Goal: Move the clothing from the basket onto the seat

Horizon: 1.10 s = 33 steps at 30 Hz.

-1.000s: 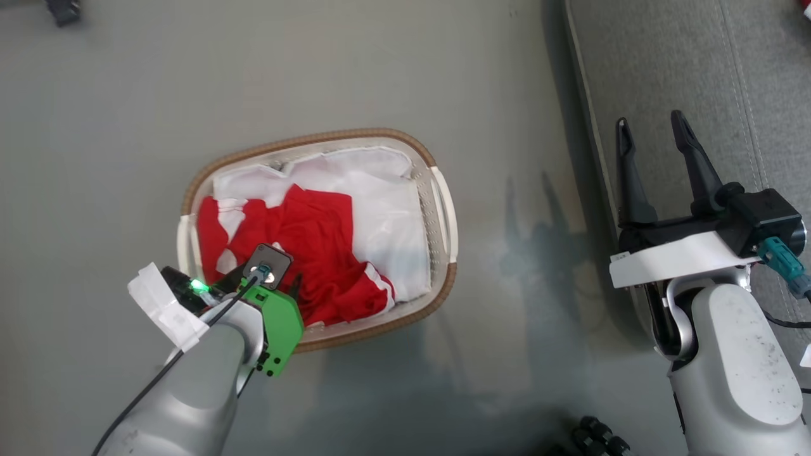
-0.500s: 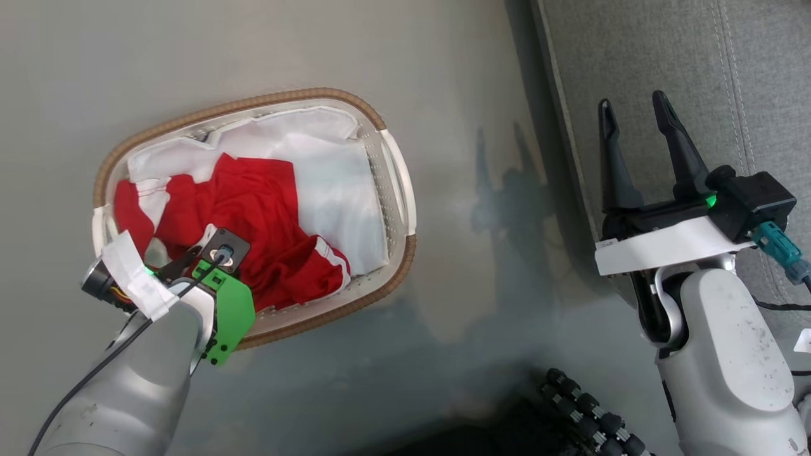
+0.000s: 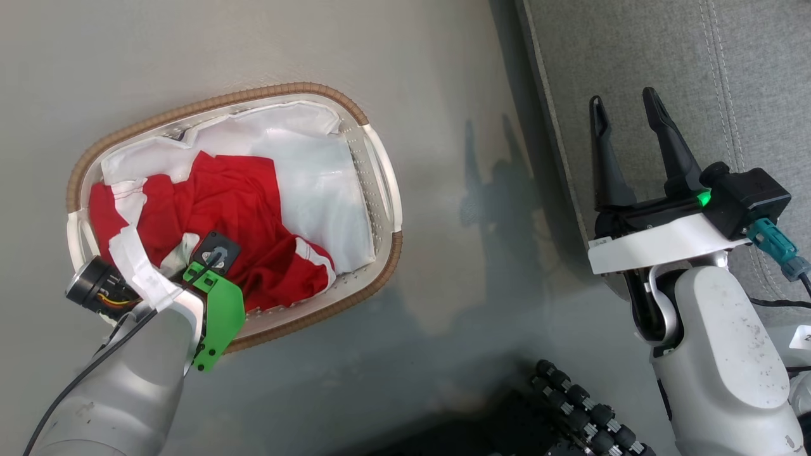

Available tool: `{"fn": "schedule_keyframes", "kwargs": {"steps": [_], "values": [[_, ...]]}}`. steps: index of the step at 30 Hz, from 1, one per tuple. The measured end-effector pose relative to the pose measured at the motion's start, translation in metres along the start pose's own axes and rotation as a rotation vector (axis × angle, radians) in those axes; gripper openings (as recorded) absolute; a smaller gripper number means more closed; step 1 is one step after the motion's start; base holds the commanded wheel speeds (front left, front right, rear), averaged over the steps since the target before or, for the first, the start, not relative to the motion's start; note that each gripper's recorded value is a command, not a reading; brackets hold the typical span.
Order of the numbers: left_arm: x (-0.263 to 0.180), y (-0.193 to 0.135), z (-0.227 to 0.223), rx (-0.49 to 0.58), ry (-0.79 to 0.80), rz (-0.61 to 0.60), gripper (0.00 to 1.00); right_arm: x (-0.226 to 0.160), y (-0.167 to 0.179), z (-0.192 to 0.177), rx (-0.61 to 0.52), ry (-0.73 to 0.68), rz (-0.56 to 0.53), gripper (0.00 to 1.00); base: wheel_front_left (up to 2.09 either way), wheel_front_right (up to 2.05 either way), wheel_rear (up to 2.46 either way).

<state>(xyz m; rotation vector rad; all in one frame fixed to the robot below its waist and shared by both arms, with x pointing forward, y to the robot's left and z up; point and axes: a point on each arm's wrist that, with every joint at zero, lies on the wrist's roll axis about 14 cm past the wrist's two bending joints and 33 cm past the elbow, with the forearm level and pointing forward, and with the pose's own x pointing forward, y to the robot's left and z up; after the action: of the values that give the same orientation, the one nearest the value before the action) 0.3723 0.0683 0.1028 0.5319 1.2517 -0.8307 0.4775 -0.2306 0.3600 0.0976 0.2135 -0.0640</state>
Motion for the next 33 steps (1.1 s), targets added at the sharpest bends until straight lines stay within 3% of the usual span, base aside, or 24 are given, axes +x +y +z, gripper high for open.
{"fn": "schedule_keyframes", "kwargs": {"steps": [1, 8, 18, 33], "values": [[0.0, 0.0, -0.001, 0.0, 0.008, 0.0, 0.0, 0.0, 0.0, 0.0, 0.001, 0.0, 0.0, 1.0, 0.0, 0.0, 0.0], [-0.003, -0.002, 0.001, -0.015, 0.005, -0.012, 0.0, -0.001, -0.001, 0.002, 0.005, -0.003, -0.004, 1.0, 0.0, 0.0, 0.0], [-0.036, -0.01, 0.075, -0.058, -0.291, -0.018, 0.0, -0.008, -0.006, 0.024, -0.006, -0.046, -0.022, 1.0, 0.0, 0.0, 0.0], [-0.178, -0.023, 0.196, 0.012, -0.799, 0.054, 0.0, -0.056, -0.001, 0.059, -0.018, -0.105, -0.029, 1.0, 0.0, 0.0, 0.0]]}}
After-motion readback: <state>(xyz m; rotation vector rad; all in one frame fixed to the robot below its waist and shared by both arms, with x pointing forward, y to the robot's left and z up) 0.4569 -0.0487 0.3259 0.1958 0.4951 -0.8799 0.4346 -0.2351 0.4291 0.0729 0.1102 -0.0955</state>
